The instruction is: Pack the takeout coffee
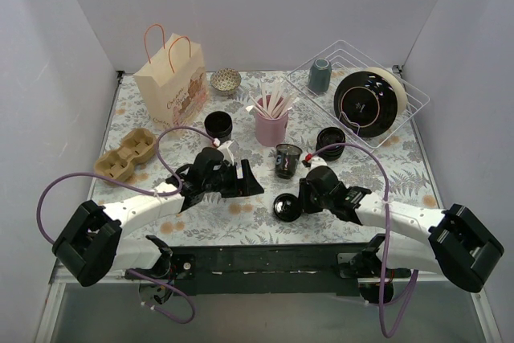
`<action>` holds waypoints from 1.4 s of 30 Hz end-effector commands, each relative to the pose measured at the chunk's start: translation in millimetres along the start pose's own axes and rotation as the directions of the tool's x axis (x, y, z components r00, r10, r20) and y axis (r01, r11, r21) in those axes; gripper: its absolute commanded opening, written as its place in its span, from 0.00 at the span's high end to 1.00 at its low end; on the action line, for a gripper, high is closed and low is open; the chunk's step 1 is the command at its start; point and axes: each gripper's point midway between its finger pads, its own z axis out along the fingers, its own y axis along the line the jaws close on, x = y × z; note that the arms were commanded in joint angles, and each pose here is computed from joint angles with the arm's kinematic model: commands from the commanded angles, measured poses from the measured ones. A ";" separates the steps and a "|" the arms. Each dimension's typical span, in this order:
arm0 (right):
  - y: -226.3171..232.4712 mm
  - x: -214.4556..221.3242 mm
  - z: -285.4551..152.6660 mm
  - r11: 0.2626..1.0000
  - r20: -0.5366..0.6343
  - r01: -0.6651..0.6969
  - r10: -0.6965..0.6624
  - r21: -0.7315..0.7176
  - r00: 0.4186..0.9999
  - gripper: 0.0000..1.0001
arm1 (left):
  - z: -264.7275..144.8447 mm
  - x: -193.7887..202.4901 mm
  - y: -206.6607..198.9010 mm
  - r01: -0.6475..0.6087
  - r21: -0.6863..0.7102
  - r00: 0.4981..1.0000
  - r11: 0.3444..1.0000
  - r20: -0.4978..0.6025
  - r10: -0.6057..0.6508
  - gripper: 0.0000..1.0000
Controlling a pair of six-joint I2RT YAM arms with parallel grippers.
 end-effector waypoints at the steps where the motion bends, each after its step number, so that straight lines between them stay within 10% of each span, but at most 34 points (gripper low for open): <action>1: 15.2 -30.7 -4.9 0.999 0.097 -0.024 0.027 -0.029 0.995 0.83 | 4.2 9.4 -0.6 -0.014 0.021 1.000 1.000 -0.002 0.014 0.24; 15: 44.0 -66.4 -35.5 0.989 0.222 -0.026 0.058 -0.145 0.973 0.97 | 3.1 1.8 -63.4 -0.143 0.271 0.989 0.952 0.005 0.147 0.16; 23: 61.1 -77.2 -47.2 0.976 0.271 -0.011 0.072 -0.219 0.960 0.97 | 18.4 12.7 -71.8 -0.127 0.289 0.988 0.949 -0.053 0.148 0.45; 28: 72.5 -81.8 -57.3 0.955 0.325 0.108 -0.013 -0.276 0.946 0.74 | 12.9 2.3 -77.5 -0.141 0.275 0.989 0.951 -0.012 0.150 0.72; 33: 74.5 -126.5 -88.9 0.940 0.492 0.284 -0.159 -0.191 0.856 0.40 | -5.4 -20.0 -65.5 -0.197 0.113 0.980 0.974 0.063 0.191 0.77; 42: 42.7 -229.0 -101.5 0.862 0.567 0.493 -0.350 -0.117 0.746 0.39 | -54.8 -19.7 -52.5 -0.346 -0.005 0.936 0.938 0.057 0.346 0.74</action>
